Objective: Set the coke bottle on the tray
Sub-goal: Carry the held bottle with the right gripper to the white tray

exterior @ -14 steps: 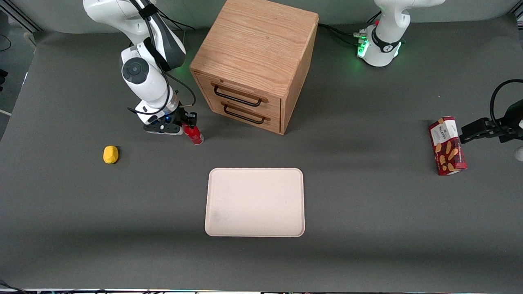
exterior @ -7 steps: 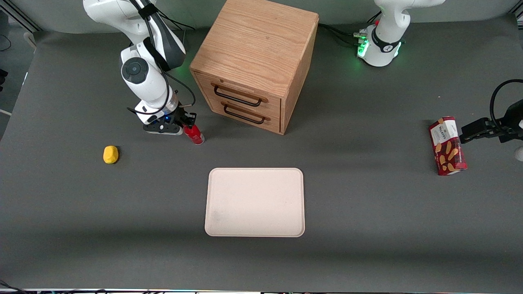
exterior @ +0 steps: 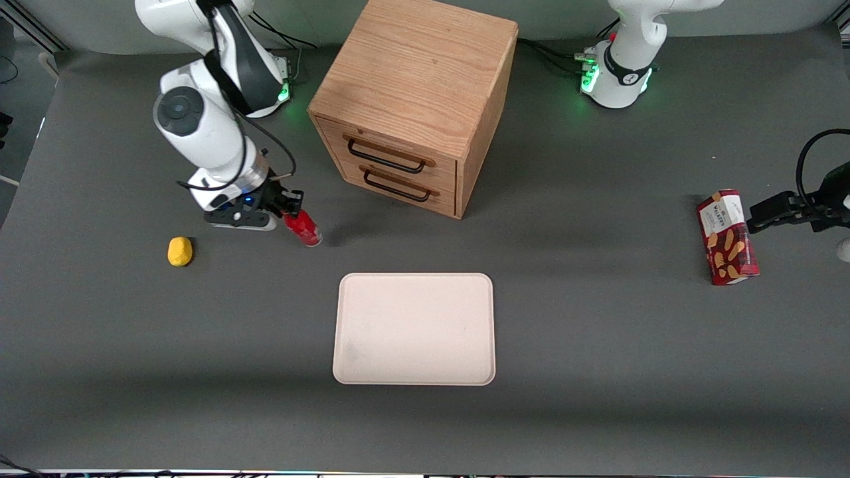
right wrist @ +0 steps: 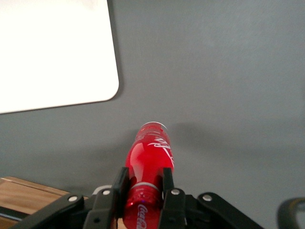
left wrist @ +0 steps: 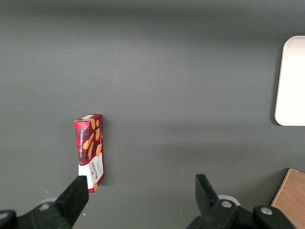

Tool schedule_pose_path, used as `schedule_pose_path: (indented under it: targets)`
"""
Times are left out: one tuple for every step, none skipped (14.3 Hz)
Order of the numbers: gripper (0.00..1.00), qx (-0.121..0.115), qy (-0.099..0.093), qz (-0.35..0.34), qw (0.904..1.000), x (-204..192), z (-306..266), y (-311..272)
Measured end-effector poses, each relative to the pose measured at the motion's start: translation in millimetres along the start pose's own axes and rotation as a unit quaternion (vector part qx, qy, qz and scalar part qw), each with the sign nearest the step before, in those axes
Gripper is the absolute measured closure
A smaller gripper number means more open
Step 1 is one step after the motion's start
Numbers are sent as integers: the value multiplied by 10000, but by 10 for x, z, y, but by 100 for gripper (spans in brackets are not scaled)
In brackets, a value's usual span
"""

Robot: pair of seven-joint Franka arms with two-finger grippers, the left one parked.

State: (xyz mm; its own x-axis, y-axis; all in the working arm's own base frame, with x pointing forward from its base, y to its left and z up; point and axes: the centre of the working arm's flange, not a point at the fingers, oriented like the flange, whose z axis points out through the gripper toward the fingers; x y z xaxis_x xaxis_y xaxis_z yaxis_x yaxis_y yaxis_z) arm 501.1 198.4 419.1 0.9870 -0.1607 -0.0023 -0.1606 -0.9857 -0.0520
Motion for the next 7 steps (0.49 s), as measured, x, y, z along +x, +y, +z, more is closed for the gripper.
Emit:
schedule_pose_path:
  targets:
    - [67,15,6,37,10000,114,-187,15]
    - [67,26,2,60,10000,220,-371,7]
    - [67,35,-7,76,10000,320,-534,-17]
    - [67,49,-6,94,9999,432,-695,-47]
    - [67,51,0,99,9999,553,-850,-77]
    - [67,19,1,89,10000,683,-1007,-101]
    - [67,-74,-4,67,9999,819,-1165,-125]
